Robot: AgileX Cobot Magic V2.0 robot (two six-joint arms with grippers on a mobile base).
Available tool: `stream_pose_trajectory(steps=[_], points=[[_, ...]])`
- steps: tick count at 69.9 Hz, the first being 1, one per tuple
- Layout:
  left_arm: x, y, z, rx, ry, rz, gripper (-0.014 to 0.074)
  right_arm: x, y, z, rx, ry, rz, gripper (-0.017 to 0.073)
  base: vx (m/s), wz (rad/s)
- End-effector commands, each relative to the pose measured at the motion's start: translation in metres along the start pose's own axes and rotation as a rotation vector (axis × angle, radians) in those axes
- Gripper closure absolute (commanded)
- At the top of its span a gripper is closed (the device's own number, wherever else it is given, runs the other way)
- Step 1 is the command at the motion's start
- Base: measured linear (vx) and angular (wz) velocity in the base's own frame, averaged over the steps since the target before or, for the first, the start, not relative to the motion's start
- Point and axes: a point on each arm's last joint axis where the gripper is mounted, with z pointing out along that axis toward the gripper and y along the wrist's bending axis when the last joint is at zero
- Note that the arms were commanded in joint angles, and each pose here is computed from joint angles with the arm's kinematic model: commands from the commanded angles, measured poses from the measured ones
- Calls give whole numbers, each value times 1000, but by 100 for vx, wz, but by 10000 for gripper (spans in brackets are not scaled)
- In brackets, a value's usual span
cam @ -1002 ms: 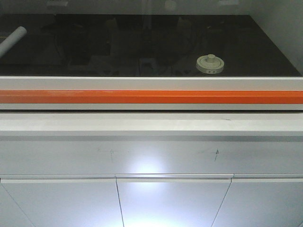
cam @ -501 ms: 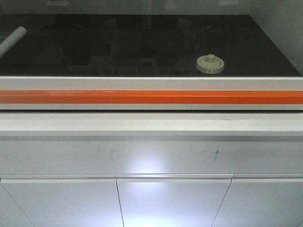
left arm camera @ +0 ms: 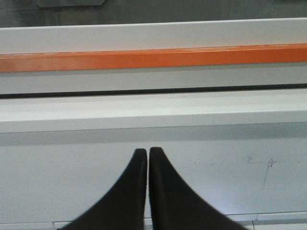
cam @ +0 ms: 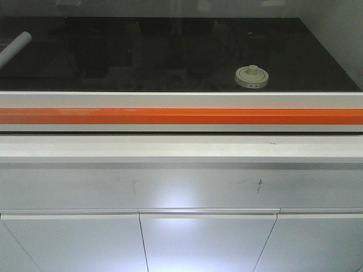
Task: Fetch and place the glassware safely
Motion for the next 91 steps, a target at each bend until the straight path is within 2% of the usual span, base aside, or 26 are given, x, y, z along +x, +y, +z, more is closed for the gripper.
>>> stream_pose_trajectory(steps=[1, 10, 24, 33, 48, 62, 68, 82, 91], points=[[-2, 0, 0, 0, -101, -13, 601, -3, -1, 0, 15, -86, -7, 565, 0, 0], [-9, 1, -1, -5, -178, -15, 601, -9, -1, -1, 21, -151, 5, 564, 0, 0], [-36, 2, -8, -14, -361, -16, 601, -36, -4, -8, 45, -356, 4, 563, 0, 0], [-69, 3, -18, -17, -463, -17, 601, -67, -8, -18, 54, -437, 3, 563, 0, 0], [-144, 4, -23, -16, -523, -15, 601, -130, -16, -24, 63, -506, 3, 563, 0, 0], [-204, 5, 5, -14, -479, -15, 601, -183, -22, -5, 61, -488, 3, 563, 0, 0], [-217, 5, 26, -11, -412, -15, 601, -195, -23, 14, 56, -448, 3, 563, 0, 0], [-209, 4, 74, -5, -219, -15, 601, -194, -23, 60, 48, -398, 11, 563, 0, 0], [-200, 4, 93, -4, -148, -15, 601, -179, -22, 86, 25, -274, 89, 563, 0, 0]])
